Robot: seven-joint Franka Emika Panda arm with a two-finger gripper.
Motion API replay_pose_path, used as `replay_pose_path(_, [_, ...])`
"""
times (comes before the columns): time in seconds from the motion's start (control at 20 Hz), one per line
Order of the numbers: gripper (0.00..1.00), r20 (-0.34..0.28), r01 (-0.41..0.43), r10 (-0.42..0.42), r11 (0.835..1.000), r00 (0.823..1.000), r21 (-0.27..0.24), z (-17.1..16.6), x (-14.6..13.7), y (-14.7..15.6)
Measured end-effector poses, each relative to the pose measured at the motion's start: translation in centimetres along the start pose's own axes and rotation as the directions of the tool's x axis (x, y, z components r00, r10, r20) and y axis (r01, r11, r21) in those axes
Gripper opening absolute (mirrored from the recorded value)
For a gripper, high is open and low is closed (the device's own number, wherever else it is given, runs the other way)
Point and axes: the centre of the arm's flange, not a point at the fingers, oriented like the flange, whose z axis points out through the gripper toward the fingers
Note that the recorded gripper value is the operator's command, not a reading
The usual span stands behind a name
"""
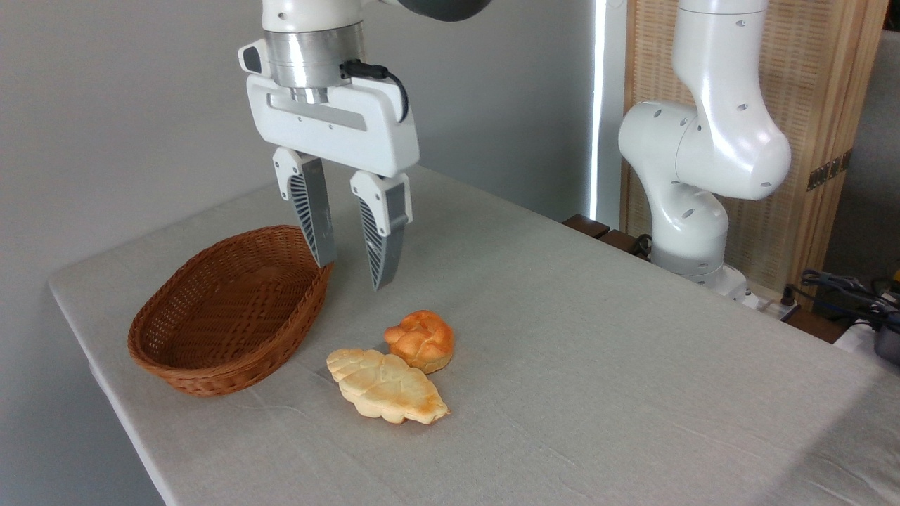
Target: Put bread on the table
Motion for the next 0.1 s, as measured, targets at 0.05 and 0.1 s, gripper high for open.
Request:
replay_pose_path(0.05, [1.00, 0.001, 0.011, -0.011, 1.000, 1.000, -0.001, 0.05, -0.28, -0.54])
replay_pose_path(0.1, [1.00, 0.003, 0.017, -0.017, 1.000, 1.000, -0.002, 0.18, -0.42, -0.88])
